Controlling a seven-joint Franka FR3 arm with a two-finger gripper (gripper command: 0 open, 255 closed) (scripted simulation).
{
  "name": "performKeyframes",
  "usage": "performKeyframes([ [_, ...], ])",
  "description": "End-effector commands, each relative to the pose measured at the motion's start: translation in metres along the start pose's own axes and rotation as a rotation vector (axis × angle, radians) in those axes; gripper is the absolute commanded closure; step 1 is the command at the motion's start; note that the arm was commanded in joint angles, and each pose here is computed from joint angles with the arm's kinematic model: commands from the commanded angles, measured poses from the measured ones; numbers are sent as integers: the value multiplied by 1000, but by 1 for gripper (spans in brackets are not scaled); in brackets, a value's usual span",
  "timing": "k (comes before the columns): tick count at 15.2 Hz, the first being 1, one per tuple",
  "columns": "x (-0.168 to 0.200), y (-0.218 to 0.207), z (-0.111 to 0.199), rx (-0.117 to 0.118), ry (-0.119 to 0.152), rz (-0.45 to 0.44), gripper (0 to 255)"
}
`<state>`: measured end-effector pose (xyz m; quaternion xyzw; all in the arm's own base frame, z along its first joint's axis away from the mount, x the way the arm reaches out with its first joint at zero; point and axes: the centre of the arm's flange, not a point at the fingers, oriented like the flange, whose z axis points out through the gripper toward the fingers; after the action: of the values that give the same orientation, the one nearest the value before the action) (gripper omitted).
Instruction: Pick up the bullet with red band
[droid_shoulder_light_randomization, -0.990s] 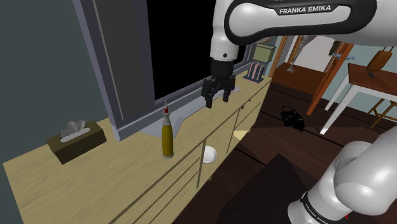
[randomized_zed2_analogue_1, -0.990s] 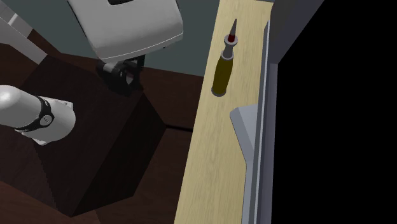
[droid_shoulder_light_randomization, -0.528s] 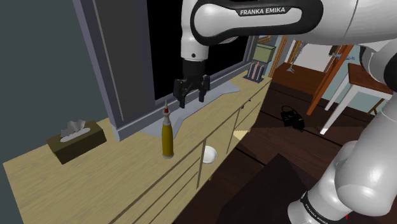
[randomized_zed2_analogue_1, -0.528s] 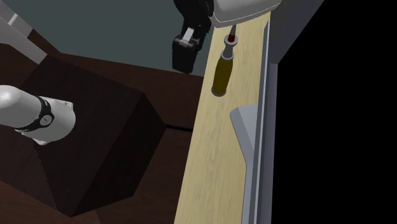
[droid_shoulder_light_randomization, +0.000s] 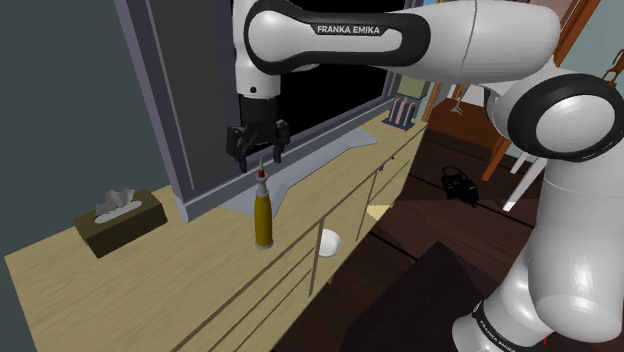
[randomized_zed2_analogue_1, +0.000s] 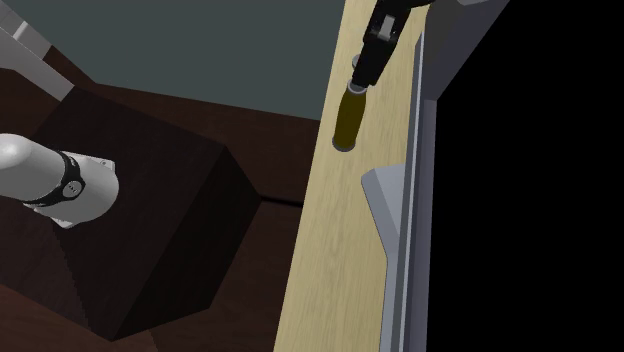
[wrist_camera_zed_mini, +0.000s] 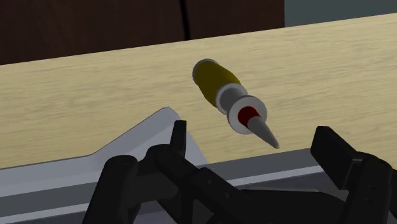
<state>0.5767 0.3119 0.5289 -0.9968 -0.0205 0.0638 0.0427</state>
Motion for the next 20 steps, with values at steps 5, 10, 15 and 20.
performKeyframes([
  [5, 7, -3, 30, 1, 1, 1, 0],
  [10, 9, -2, 38, 1, 1, 1, 255],
  [15, 9, -2, 37, 1, 1, 1, 255],
  [20, 7, -3, 28, 1, 1, 1, 255],
])
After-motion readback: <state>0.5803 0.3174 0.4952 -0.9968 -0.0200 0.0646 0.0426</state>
